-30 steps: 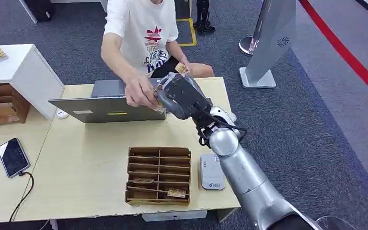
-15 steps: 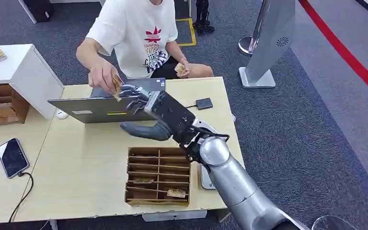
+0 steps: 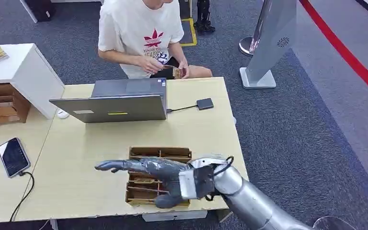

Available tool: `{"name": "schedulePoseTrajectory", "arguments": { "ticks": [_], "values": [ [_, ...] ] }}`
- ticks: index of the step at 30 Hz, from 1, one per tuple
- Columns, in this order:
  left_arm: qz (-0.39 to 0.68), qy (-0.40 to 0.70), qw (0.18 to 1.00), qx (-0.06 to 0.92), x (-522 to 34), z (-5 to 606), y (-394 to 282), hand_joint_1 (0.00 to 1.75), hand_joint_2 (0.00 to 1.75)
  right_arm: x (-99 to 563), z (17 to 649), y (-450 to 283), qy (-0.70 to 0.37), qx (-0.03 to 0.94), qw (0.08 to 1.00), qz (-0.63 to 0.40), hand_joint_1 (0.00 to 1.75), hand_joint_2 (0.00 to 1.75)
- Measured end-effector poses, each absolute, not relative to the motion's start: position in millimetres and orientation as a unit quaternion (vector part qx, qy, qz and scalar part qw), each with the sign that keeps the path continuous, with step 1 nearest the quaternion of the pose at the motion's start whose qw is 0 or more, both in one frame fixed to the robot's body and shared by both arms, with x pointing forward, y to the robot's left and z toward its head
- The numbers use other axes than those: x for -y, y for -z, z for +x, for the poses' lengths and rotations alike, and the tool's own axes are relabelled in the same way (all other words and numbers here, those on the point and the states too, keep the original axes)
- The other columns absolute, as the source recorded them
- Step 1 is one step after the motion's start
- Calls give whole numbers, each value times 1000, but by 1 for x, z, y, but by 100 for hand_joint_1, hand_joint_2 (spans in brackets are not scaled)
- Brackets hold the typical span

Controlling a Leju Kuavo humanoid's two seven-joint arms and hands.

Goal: Pass the card to the sensor for recognition and then transmit it.

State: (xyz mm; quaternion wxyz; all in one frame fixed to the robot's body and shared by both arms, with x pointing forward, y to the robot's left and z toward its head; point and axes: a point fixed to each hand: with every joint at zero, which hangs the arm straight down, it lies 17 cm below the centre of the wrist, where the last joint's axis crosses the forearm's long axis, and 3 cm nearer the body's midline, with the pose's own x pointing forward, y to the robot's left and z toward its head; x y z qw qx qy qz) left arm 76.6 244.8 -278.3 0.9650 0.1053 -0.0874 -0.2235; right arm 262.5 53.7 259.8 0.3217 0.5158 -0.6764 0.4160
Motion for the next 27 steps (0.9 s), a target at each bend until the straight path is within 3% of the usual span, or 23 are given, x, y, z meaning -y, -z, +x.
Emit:
{"name": "schedulePoseTrajectory", "arguments": {
  "ticks": [4, 12, 27],
  "values": [
    [106, 215, 967, 84, -246, 72, 279, 0, 0, -23, 222, -231, -360, 654, 335, 575, 0, 0],
    [109, 202, 970, 74, -248, 65, 280, 0, 0, 9, 199, -188, -275, 622, 412, 606, 0, 0],
    [113, 207, 970, 67, -250, 63, 280, 0, 0, 24, 189, -174, -250, 610, 434, 615, 0, 0]
  ]
}}
